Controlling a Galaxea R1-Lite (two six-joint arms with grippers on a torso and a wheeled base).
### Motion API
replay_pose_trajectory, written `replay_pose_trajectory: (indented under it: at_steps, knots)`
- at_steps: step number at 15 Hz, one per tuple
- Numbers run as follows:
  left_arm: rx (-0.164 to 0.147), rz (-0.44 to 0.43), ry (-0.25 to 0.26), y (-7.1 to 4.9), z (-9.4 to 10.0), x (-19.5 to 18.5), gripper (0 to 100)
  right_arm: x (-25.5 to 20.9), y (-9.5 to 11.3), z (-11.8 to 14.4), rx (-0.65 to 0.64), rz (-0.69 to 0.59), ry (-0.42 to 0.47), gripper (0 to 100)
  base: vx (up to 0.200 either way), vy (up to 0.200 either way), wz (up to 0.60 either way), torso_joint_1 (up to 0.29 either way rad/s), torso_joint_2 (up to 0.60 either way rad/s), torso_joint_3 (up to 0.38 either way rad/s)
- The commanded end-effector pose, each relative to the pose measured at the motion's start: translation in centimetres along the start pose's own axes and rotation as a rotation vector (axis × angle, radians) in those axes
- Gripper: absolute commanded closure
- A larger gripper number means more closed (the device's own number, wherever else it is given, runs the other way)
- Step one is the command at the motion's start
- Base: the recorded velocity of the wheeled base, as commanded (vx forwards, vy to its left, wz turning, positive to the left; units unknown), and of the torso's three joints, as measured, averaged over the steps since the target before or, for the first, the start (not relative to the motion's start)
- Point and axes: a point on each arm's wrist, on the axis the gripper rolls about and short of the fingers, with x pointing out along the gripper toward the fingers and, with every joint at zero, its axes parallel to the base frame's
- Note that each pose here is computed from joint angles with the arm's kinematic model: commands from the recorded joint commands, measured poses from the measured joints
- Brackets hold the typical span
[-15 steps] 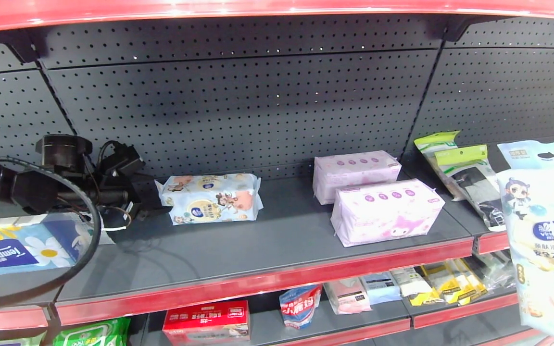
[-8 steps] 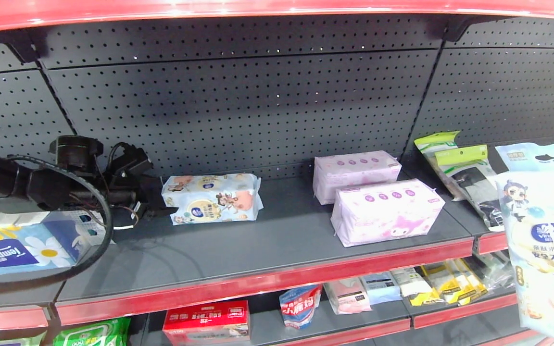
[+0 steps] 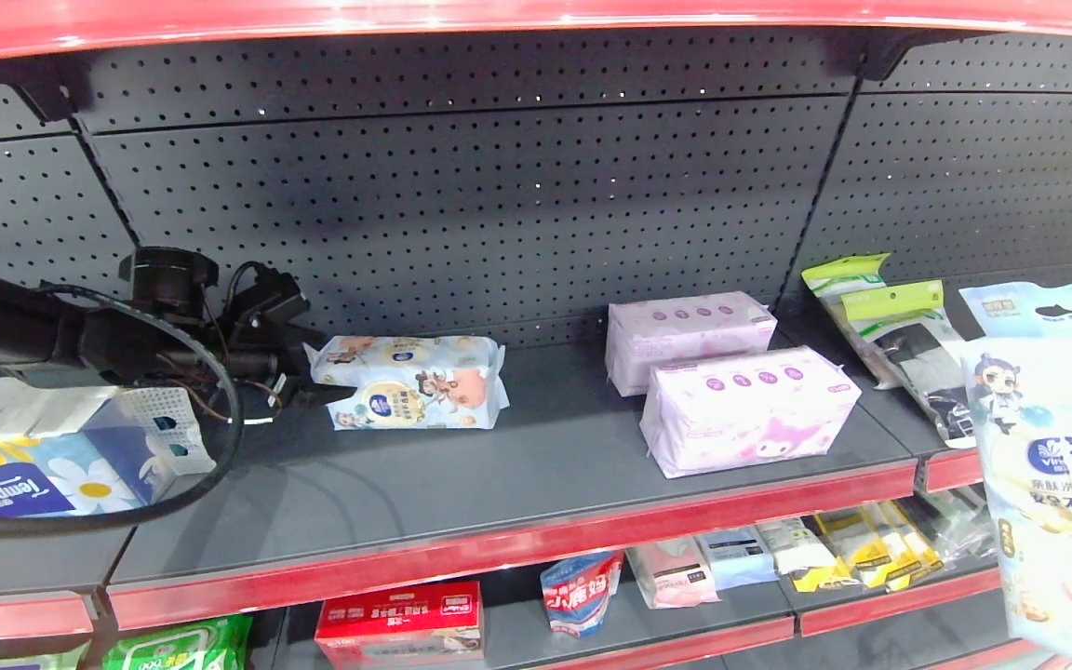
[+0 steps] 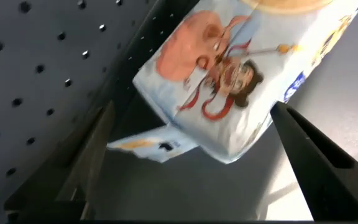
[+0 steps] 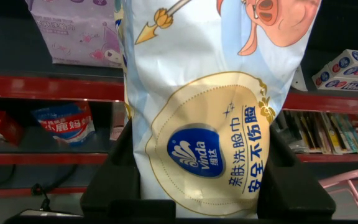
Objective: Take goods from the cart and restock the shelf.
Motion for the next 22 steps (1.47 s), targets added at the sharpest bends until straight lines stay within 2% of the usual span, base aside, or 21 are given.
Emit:
replay_pose_trajectory:
  at_steps: [1,9,18,22]
  knots:
    - [0.004,-0.013,-0.003,-0.3,0.2,0.4,0,0.0,0.0,0.0,-0.001,-0.001,-0.002,100,0.000,0.000,0.00,0.000,0.00,0.000]
    - [-0.024,-0.057,0.024,-1.0,-0.5,1.2,0,-0.2,0.0,0.0,-0.001,-0.003,-0.010,100,0.000,0.000,0.00,0.000,0.00,0.000]
    - [-0.021,-0.118,0.012,-1.9,-0.5,3.0,0,-0.1,0.0,0.0,0.001,-0.002,-0.005,100,0.000,0.000,0.00,0.000,0.00,0.000]
    - [-0.030,-0.124,0.015,-1.8,-0.3,2.7,0,-0.1,0.1,-0.2,0.001,0.000,0.001,100,0.000,0.000,0.00,0.000,0.00,0.000]
